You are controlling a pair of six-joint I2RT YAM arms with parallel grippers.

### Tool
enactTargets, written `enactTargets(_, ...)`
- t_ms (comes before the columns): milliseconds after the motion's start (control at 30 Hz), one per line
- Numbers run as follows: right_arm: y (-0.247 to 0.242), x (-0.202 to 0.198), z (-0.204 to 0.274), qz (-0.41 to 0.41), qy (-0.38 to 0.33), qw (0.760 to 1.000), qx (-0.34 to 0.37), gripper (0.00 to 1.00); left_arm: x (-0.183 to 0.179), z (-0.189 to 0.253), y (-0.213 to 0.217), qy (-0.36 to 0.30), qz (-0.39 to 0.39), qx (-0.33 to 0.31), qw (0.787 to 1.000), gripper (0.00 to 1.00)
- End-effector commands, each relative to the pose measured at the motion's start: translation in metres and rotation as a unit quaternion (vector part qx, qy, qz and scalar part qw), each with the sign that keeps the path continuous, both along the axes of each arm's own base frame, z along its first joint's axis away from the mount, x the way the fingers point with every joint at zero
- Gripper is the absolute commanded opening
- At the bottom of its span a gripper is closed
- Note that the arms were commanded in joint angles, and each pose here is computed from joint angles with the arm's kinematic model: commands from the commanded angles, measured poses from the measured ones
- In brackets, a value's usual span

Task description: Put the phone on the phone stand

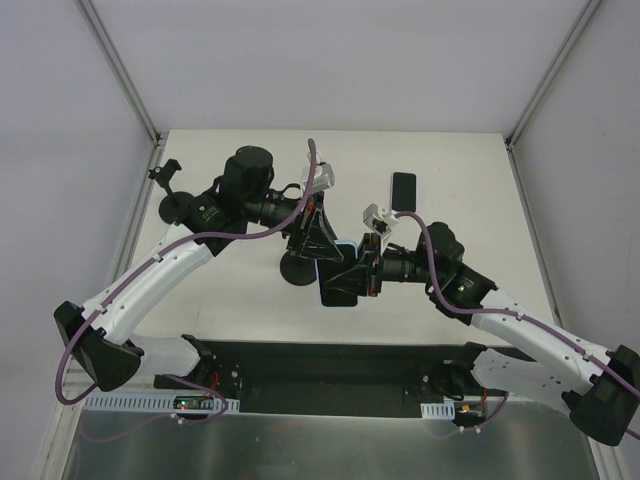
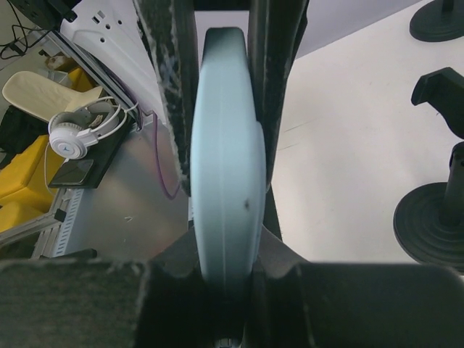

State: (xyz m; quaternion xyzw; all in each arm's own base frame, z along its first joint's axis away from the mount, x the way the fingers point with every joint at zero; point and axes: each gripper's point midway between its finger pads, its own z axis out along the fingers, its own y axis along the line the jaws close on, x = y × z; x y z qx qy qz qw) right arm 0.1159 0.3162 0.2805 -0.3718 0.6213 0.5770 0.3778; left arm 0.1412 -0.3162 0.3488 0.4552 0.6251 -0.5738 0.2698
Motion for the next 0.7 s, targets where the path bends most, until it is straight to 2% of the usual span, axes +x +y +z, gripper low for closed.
enactTargets(0, -0.001, 0.002, 0.056, -0.009, -0.064, 0.995, 0.08, 0.01, -0.013, 0.005, -0.002, 0.004, -0.039, -0.019, 0.999, 0.22)
enactTargets(167, 0.001, 0.007, 0.057, -0.017, -0.068, 0.994, 0.085, 0.01, -0.02, 0.008, 0.001, 0.002, -0.057, -0.029, 0.998, 0.2)
enactTargets(300, 0.008, 0.006, 0.053, 0.0, -0.062, 0.995, 0.076, 0.01, -0.021, 0.011, 0.003, -0.013, -0.052, -0.036, 0.998, 0.07)
enactTargets(333, 0.009, 0.007, 0.052, 0.002, -0.062, 0.995, 0.075, 0.01, -0.022, 0.011, 0.004, -0.014, -0.052, -0.037, 0.998, 0.0)
enactTargets(367, 0.009, 0.009, 0.05, 0.0, -0.059, 0.996, 0.072, 0.01, -0.022, 0.011, 0.004, -0.017, -0.05, -0.037, 0.998, 0.0)
enactTargets(400, 0.01, 0.01, 0.049, -0.004, -0.057, 0.996, 0.07, 0.07, -0.02, 0.011, 0.004, -0.021, -0.042, -0.037, 0.998, 0.0)
enactTargets(433, 0.01, 0.015, 0.05, -0.017, -0.061, 0.996, 0.067, 0.21, -0.019, 0.012, 0.007, -0.035, -0.029, -0.037, 0.998, 0.0)
enactTargets(467, 0.009, 0.017, 0.039, -0.026, -0.048, 0.998, 0.044, 0.41, -0.015, 0.013, 0.008, -0.047, -0.011, -0.037, 0.998, 0.0)
enactTargets(500, 0.007, 0.022, 0.033, -0.038, -0.044, 0.998, 0.028, 0.71, 0.0, 0.01, 0.009, -0.069, 0.037, -0.027, 0.997, 0.0)
enactTargets(567, 0.0, 0.036, 0.015, -0.083, -0.041, 0.995, -0.019, 0.88, 0.012, 0.015, 0.02, -0.102, 0.094, -0.027, 0.99, 0.0)
enactTargets(600, -0.006, 0.047, 0.01, -0.12, -0.042, 0.991, -0.033, 0.99, 0.029, 0.015, 0.027, -0.127, 0.15, -0.017, 0.98, 0.0)
enactTargets(667, -0.016, 0.057, -0.004, -0.161, -0.036, 0.984, -0.062, 0.97, 0.04, 0.02, 0.041, -0.157, 0.204, -0.016, 0.966, 0.0)
